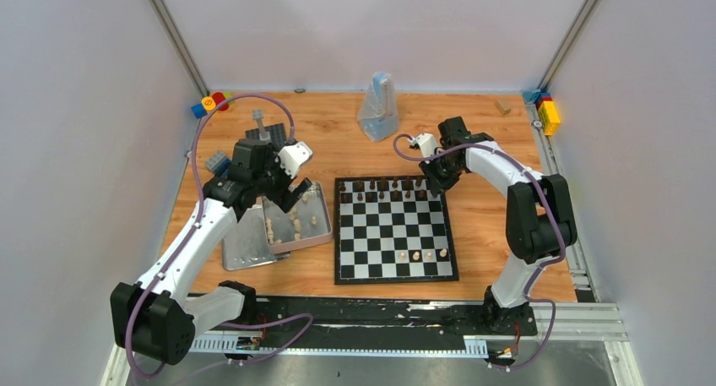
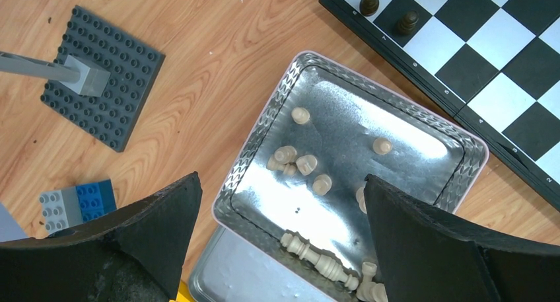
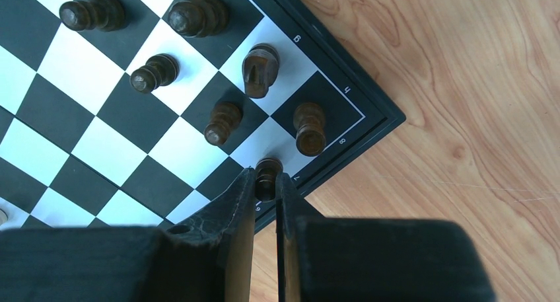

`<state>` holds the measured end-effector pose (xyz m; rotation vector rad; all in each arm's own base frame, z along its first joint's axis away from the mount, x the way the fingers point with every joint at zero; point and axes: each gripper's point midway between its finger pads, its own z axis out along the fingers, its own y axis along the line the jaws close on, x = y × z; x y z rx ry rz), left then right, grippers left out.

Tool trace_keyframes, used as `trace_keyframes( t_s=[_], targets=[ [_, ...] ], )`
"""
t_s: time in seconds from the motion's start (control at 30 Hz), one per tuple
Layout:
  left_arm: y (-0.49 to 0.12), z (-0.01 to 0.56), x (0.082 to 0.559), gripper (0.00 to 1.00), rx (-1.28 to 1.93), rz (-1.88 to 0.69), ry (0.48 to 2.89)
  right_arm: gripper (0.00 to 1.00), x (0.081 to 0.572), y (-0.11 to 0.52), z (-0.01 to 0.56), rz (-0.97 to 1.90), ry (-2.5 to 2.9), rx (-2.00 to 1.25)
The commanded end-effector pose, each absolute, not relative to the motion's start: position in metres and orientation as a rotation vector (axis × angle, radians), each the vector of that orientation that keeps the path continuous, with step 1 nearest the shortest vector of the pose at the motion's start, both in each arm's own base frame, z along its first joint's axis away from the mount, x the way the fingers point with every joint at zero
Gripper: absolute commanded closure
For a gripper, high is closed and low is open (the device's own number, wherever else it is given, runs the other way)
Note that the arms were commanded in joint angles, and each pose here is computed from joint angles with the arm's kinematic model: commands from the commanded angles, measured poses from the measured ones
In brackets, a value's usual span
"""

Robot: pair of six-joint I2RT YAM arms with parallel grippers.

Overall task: Set up the chess pieces on the board
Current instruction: Place the chess piece on the chessboard.

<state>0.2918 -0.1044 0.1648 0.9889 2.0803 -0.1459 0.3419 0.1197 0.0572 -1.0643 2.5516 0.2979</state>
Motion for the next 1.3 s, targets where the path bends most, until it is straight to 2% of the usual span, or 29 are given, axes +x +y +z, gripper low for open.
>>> trace_keyframes(
  t_s=[0.0,0.87,0.97,1.27],
  targets=[
    [-0.104,0.173,0.295,0.00,0.981,-0.136,2.045,0.95,0.360,0.124,0.069,0.291,2.498,-1.045],
    [-0.104,0.172,0.293,0.00,0.987,-0.139,2.044,0.90,0.361,0.125,0.060,0.314,2.518,-1.041],
    [-0.104,0.171,0.293,0.00,0.988,-0.138,2.047,0.87,0.360,0.125,0.061,0.319,2.520,-1.037],
    [-0.104,0.171,0.293,0.00,0.989,-0.139,2.047,0.69,0.361,0.127,0.070,0.321,2.506,-1.010]
  ],
)
